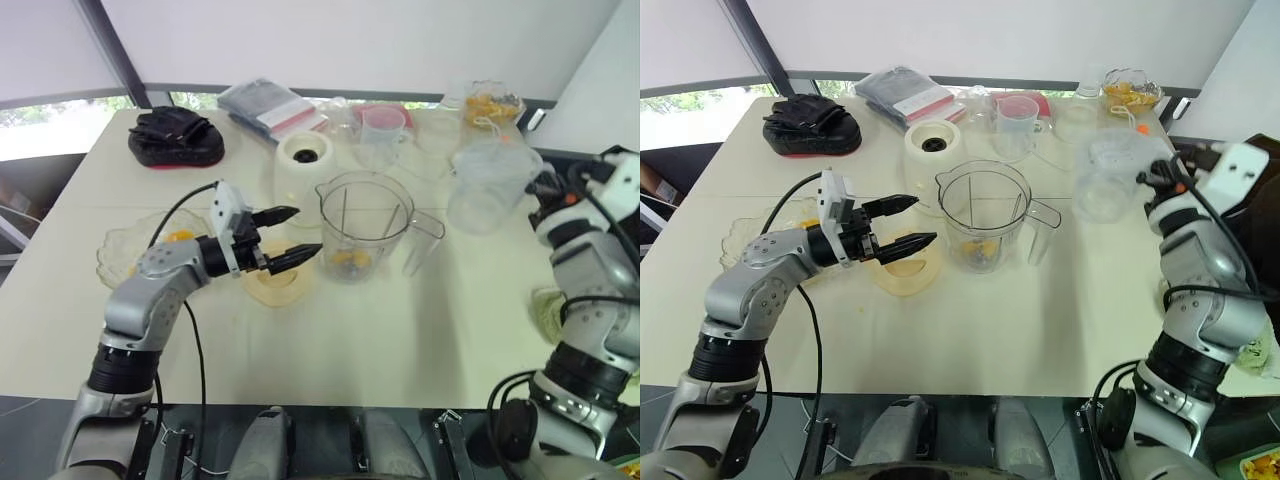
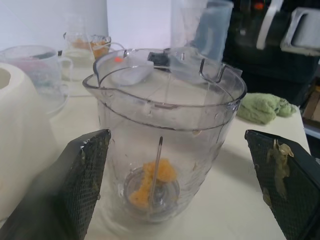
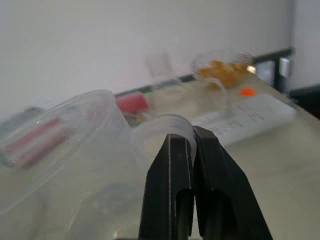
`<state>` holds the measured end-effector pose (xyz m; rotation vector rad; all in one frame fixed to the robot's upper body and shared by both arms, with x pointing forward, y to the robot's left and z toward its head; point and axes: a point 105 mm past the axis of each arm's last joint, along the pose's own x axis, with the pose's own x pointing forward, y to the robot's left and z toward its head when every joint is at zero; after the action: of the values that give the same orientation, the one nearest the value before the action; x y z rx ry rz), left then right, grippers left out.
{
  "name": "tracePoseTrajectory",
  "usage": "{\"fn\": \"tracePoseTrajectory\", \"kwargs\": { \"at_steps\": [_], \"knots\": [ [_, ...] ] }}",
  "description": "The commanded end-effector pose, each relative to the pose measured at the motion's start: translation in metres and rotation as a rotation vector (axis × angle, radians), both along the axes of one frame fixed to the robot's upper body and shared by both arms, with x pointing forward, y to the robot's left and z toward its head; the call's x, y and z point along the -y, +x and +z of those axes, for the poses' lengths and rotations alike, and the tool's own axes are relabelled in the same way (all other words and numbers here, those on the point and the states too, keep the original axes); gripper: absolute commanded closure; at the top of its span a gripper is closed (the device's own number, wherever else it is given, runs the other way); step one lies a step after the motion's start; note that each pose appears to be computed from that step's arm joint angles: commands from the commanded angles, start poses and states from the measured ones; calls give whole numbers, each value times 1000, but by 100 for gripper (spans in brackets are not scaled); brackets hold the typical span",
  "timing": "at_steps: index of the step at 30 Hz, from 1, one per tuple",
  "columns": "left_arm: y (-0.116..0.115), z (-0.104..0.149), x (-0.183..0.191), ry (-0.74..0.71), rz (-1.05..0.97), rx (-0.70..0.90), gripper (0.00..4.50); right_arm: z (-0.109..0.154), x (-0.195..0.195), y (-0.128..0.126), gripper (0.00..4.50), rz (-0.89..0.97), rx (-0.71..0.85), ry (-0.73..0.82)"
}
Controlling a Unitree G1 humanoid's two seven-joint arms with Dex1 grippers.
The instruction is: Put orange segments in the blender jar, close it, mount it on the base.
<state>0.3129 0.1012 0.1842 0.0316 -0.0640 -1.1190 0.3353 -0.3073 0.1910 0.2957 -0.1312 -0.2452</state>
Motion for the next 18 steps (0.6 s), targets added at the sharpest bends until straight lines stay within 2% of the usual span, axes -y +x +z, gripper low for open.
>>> {"fn": "tracePoseTrajectory", "kwargs": {
  "at_steps": [1, 8, 18],
  "knots": [
    [-3, 14, -4, 0, -2, 53, 0, 4, 16, -8, 448, -108, 95, -9],
    [-13, 23, -5, -5, -52, 83, 0, -48, 41, -12, 448, -295, 11, 1],
    [-37, 12, -11, 153, -198, 72, 0, -65, 45, -3, 448, -339, 15, -17]
  ]
}}
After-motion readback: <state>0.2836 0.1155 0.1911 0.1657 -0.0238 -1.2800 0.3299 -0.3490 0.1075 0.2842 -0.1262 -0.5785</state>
